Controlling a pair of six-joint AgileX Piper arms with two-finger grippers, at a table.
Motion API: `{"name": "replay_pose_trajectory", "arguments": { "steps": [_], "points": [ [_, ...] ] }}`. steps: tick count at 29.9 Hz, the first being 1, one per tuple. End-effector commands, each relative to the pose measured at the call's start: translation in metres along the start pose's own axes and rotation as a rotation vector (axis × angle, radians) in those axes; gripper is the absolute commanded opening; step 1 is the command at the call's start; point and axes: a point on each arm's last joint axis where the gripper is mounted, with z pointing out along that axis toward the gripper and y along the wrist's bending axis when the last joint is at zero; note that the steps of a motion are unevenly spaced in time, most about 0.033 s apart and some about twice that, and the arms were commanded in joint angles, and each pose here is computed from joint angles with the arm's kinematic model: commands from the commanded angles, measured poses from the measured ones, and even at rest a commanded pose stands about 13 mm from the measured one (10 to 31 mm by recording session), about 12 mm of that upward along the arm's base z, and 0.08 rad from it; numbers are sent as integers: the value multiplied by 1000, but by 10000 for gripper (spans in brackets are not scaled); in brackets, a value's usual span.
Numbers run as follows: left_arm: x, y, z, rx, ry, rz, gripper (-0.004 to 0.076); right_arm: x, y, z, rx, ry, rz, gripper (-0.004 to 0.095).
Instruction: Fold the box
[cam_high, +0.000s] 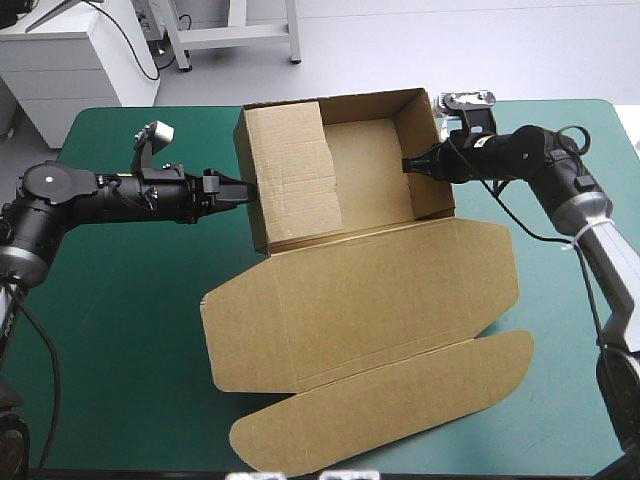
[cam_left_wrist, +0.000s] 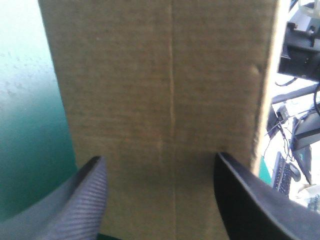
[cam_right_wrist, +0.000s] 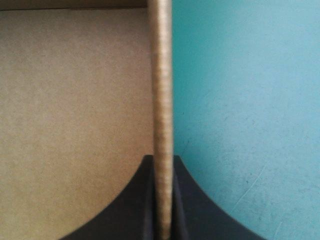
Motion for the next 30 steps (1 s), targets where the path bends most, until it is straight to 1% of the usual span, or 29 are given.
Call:
{"name": "replay_pose_trajectory", "arguments": {
  "steps": [1, 5, 21, 25, 30],
  "points": [
    [-4, -29, -13, 126, -55, 12, 479, -17, 12, -26, -29, -117, 21, -14],
    [-2, -32, -13, 157, -26, 10, 479, -16, 12, -26, -32, -107, 21, -13],
    [2, -34, -13, 180, 15, 16, 479, -15, 11, -25, -19, -93, 12, -13],
    [0, -31, -13, 150, -9, 19, 479, -15, 12, -25, -27, -92, 16, -13],
    [-4, -22, -11, 38, -51, 51, 479, -14, 22, -23, -44, -89, -3, -10]
  ]
}}
